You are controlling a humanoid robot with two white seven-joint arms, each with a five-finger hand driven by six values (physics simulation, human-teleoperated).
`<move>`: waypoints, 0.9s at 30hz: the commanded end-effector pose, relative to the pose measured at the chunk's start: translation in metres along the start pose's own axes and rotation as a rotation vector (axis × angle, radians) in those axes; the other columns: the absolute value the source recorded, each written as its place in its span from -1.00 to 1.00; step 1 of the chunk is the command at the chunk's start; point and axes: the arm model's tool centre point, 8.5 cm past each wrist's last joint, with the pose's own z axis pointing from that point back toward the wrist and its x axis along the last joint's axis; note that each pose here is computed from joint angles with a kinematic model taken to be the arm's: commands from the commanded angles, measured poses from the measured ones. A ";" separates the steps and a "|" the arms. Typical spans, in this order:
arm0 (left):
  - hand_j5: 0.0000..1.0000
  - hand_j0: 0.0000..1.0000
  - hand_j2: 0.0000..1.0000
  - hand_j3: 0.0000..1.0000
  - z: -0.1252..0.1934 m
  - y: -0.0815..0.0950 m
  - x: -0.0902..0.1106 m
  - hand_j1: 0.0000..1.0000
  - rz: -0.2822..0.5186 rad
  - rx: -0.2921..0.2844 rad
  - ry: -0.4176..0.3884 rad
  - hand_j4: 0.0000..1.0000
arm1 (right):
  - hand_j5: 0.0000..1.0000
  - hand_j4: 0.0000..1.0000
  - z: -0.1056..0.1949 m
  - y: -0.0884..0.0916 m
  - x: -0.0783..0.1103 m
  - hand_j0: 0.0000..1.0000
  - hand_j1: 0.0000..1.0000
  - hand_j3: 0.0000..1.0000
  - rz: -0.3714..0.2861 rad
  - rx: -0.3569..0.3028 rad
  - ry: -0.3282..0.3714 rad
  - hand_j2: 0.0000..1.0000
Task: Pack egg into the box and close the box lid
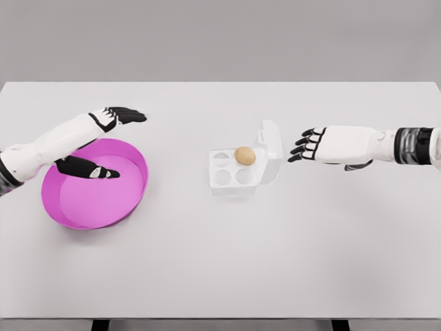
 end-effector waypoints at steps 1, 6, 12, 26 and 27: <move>1.00 1.00 1.00 1.00 0.012 0.019 -0.001 1.00 -0.009 0.054 0.010 1.00 | 1.00 1.00 -0.002 -0.003 0.003 1.00 1.00 1.00 0.001 -0.010 -0.009 1.00; 1.00 1.00 1.00 1.00 0.013 0.018 -0.002 1.00 -0.002 0.058 0.014 1.00 | 1.00 1.00 -0.006 -0.015 0.008 1.00 1.00 1.00 0.025 -0.030 -0.030 1.00; 1.00 1.00 1.00 1.00 0.014 0.017 -0.005 1.00 0.005 0.057 0.022 1.00 | 1.00 1.00 -0.008 -0.024 0.011 1.00 1.00 1.00 0.043 -0.046 -0.042 1.00; 1.00 1.00 1.00 1.00 0.015 0.016 -0.006 1.00 0.006 0.055 0.028 1.00 | 1.00 1.00 -0.029 -0.055 0.022 1.00 1.00 1.00 0.099 -0.079 -0.098 1.00; 1.00 1.00 1.00 1.00 0.015 0.016 -0.006 1.00 0.006 0.055 0.028 1.00 | 1.00 1.00 -0.029 -0.055 0.022 1.00 1.00 1.00 0.099 -0.079 -0.098 1.00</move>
